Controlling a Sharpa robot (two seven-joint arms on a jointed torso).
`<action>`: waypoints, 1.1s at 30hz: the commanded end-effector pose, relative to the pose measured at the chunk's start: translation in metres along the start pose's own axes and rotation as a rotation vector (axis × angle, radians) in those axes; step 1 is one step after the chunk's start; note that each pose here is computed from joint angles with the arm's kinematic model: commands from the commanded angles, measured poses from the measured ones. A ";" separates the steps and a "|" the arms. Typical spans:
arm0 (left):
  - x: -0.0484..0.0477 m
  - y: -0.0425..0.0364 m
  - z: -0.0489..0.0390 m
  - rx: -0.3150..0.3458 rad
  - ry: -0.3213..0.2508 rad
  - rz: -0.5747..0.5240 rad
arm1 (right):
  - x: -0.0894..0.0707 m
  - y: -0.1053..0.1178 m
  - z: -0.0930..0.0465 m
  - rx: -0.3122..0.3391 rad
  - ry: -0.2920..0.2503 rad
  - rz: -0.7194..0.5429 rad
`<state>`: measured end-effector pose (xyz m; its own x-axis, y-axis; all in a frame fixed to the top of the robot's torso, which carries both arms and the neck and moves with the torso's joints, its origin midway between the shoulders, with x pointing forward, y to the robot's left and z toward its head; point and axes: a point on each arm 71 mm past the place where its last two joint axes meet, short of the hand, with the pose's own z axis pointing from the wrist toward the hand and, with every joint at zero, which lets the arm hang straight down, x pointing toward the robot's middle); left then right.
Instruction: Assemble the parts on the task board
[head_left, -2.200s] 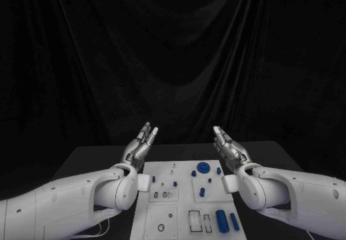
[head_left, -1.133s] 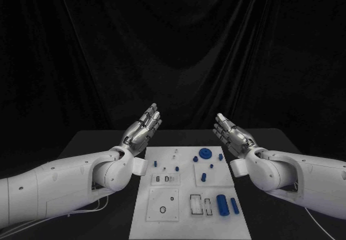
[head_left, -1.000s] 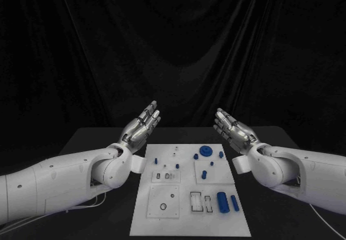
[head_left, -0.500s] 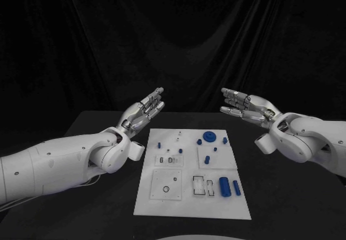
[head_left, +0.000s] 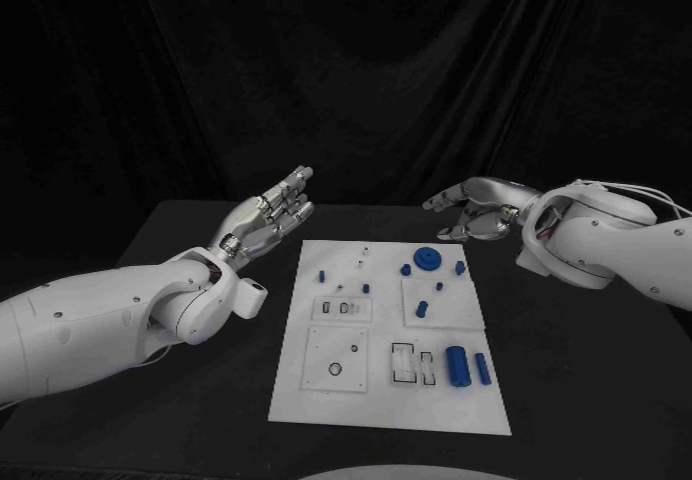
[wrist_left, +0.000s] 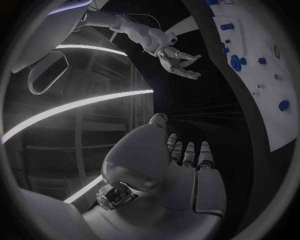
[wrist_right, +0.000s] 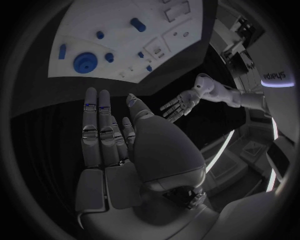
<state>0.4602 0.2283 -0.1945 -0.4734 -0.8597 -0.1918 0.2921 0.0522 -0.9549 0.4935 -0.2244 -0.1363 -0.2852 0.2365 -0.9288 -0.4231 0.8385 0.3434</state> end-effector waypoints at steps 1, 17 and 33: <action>0.0022 -0.0130 0.0017 0.150 0.027 0.021 | -0.002 0.001 0.004 0.041 -0.005 -0.325; 0.0008 -0.0100 0.0044 0.124 0.055 0.003 | 0.007 0.018 0.023 -0.053 0.006 -0.473; 0.0034 -0.0124 0.0014 0.128 0.069 -0.013 | 0.029 0.019 0.021 -0.072 0.066 -0.459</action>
<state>0.4593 0.2260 -0.1923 -0.5175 -0.8316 -0.2015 0.3004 0.0440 -0.9528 0.4956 -0.1905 -0.1577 -0.1031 -0.1611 -0.9815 -0.5749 0.8149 -0.0734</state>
